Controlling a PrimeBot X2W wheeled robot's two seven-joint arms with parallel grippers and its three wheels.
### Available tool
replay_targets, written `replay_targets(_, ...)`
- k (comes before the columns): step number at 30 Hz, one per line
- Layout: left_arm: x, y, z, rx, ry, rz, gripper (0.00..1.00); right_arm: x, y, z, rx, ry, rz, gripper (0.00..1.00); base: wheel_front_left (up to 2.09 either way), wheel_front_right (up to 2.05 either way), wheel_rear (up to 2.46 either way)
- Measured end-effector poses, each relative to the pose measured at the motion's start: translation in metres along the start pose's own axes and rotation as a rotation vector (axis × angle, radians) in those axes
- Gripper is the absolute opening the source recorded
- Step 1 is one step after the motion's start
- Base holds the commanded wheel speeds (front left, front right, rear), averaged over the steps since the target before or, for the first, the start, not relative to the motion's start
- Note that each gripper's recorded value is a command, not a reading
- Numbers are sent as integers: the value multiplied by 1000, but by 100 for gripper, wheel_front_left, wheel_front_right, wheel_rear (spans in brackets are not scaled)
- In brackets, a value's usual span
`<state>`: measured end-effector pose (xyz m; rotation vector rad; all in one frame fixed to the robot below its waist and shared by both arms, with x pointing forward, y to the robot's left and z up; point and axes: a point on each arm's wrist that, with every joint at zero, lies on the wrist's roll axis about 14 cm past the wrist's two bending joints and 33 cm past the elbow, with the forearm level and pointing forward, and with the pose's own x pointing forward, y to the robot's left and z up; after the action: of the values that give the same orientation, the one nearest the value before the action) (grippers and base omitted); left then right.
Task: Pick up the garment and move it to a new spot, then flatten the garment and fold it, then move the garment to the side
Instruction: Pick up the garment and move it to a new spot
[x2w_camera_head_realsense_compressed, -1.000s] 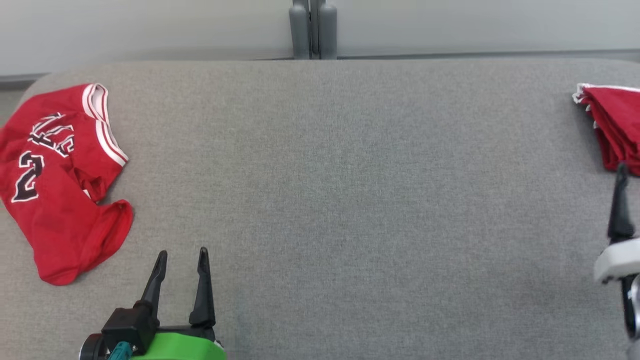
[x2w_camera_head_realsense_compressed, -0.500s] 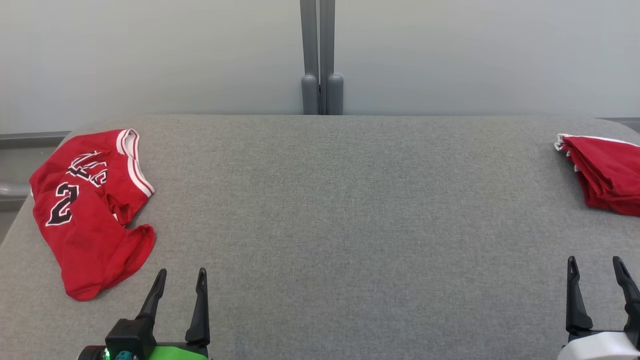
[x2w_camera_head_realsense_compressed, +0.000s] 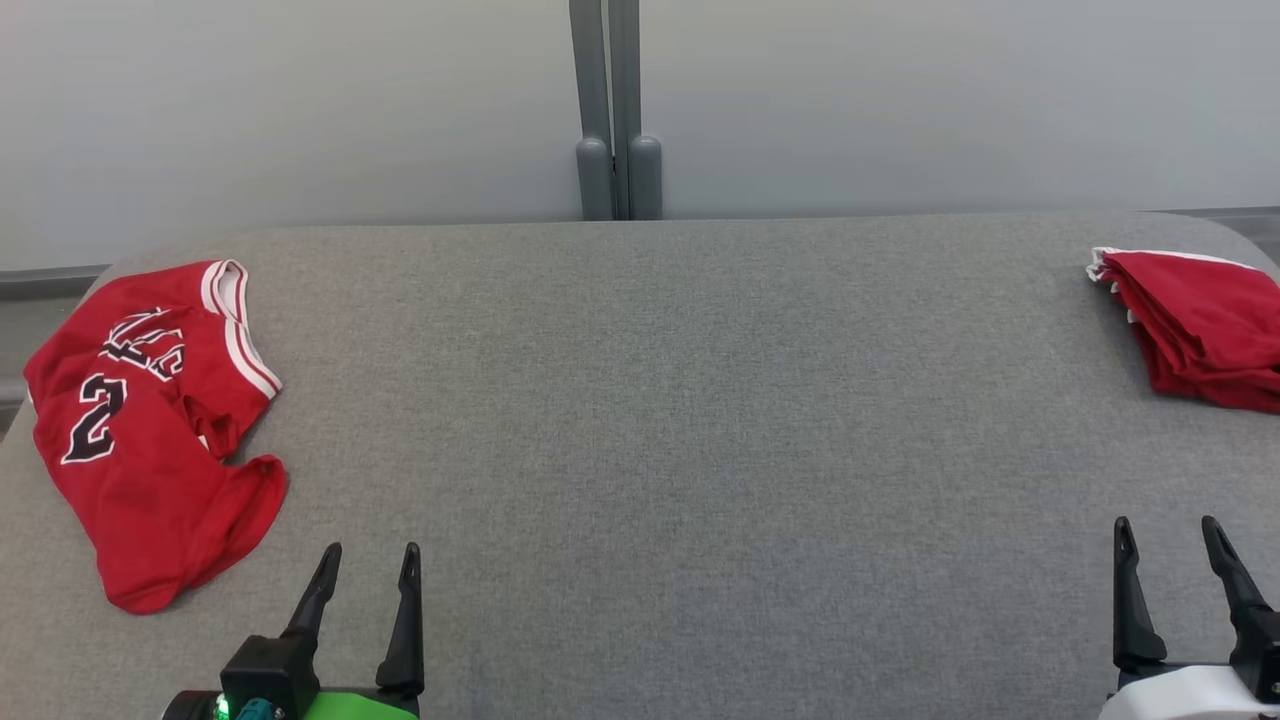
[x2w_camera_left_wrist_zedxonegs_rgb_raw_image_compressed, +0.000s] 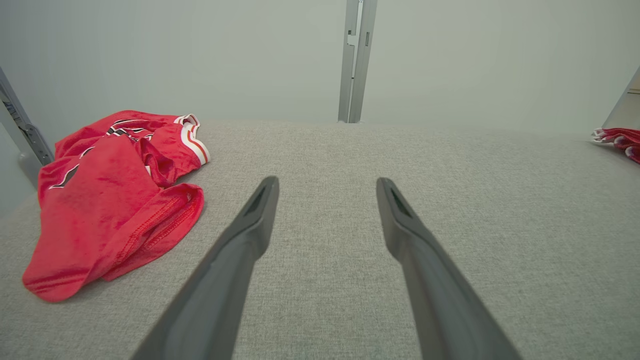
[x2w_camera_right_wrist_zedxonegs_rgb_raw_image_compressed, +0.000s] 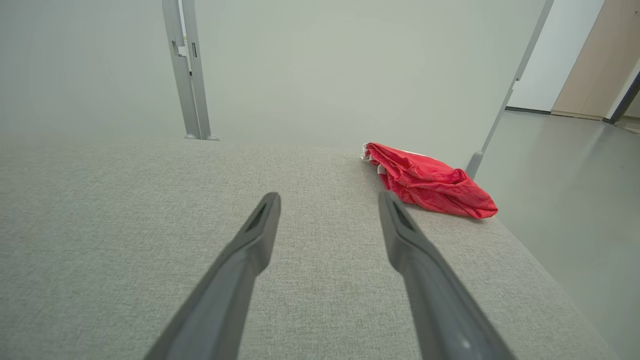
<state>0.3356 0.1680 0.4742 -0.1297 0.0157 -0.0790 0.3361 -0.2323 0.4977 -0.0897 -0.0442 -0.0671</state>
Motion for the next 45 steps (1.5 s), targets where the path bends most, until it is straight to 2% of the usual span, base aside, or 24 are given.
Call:
replay_targets(13, -11, 19, 6, -2, -20, 66, 100, 11, 30, -4, 10, 11, 92, 100, 0, 0, 0)
replay_targets(18, -30, 44, 9, -5, -33, 158, 100, 21, 70, -1, 31, 4, 210, 100, 0, 0, 0)
replay_targets(26, -84, 94, 10, -16, -54, 370, 100, 34, 146, 9, 54, -20, 429, 100, 0, 0, 0)
replay_targets(32, -109, 110, 12, -22, -74, 449, 100, 36, 173, 13, 53, -29, 506, 100, 0, 0, 0)
replay_targets(38, -97, 106, 10, -40, -64, 420, 100, 34, 163, 9, 47, -16, 479, 100, 0, 0, 0)
replay_targets(45, -29, 116, 28, -21, -59, 352, 100, 65, 170, 27, 6, -99, 472, 100, 0, 0, 0)
